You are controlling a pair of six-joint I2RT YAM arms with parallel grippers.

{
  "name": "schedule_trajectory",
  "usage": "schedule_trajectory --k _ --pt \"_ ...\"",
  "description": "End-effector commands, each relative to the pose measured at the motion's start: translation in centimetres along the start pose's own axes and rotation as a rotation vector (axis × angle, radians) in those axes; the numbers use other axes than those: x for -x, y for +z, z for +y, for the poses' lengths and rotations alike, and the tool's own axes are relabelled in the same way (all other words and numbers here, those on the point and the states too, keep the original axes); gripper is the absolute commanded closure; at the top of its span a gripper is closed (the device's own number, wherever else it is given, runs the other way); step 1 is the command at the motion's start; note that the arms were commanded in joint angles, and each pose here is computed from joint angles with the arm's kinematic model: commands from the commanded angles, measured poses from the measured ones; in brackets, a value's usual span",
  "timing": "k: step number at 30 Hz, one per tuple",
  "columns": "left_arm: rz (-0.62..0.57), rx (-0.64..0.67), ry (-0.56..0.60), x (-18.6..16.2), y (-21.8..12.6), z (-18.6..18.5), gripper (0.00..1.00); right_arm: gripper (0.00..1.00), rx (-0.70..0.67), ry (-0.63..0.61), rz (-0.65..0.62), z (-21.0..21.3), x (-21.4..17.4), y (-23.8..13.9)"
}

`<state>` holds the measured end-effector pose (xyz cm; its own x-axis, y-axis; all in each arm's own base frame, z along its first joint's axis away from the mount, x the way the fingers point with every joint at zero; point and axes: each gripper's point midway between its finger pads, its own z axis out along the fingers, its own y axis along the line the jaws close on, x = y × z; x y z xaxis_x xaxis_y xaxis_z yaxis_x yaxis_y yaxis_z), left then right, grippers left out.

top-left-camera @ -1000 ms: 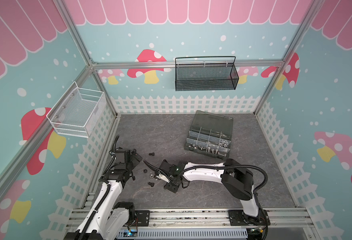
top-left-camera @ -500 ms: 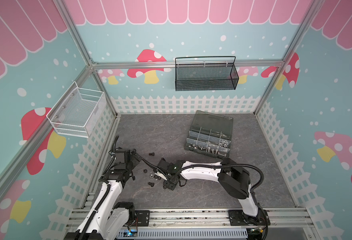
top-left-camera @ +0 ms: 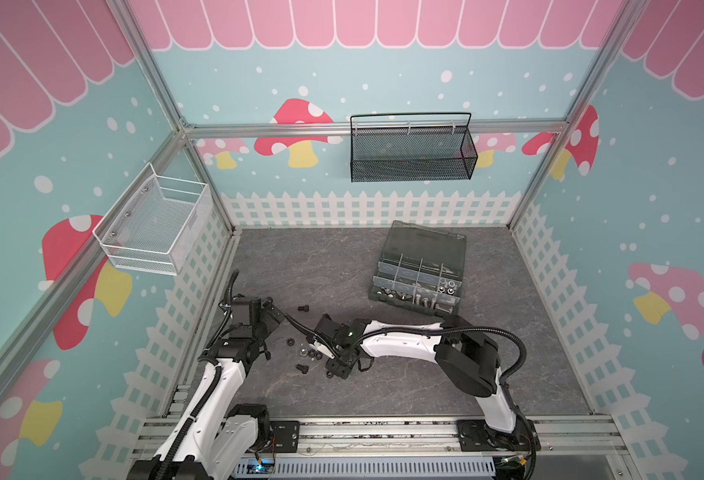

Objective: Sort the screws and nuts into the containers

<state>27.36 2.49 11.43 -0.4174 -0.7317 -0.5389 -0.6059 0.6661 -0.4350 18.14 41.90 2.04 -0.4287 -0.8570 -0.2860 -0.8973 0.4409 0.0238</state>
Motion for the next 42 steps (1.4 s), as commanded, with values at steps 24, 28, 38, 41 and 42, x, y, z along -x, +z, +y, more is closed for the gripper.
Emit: schedule_trajectory --k 24,28,38,41,42 --pt "-0.004 -0.036 0.031 0.5 -0.3 -1.0 0.0 1.0 -0.062 0.129 0.006 -3.2 -1.8 -1.7" --pt "-0.002 -0.061 0.06 0.4 -0.6 -1.8 0.0 1.0 -0.089 0.212 -0.054 -5.4 -1.7 -3.5" --pt "0.02 -0.109 0.166 -1.1 -1.6 -4.3 0.0 1.0 -0.231 0.485 -0.184 -15.0 -4.4 -9.3" --pt "0.038 -0.123 0.178 -1.8 -1.8 -4.7 0.0 1.0 -0.293 0.581 -0.216 -18.3 -6.1 -11.4" --pt "0.043 -0.127 0.182 -1.9 -1.9 -4.8 0.0 1.0 -0.311 0.61 -0.223 -19.3 -6.8 -11.9"
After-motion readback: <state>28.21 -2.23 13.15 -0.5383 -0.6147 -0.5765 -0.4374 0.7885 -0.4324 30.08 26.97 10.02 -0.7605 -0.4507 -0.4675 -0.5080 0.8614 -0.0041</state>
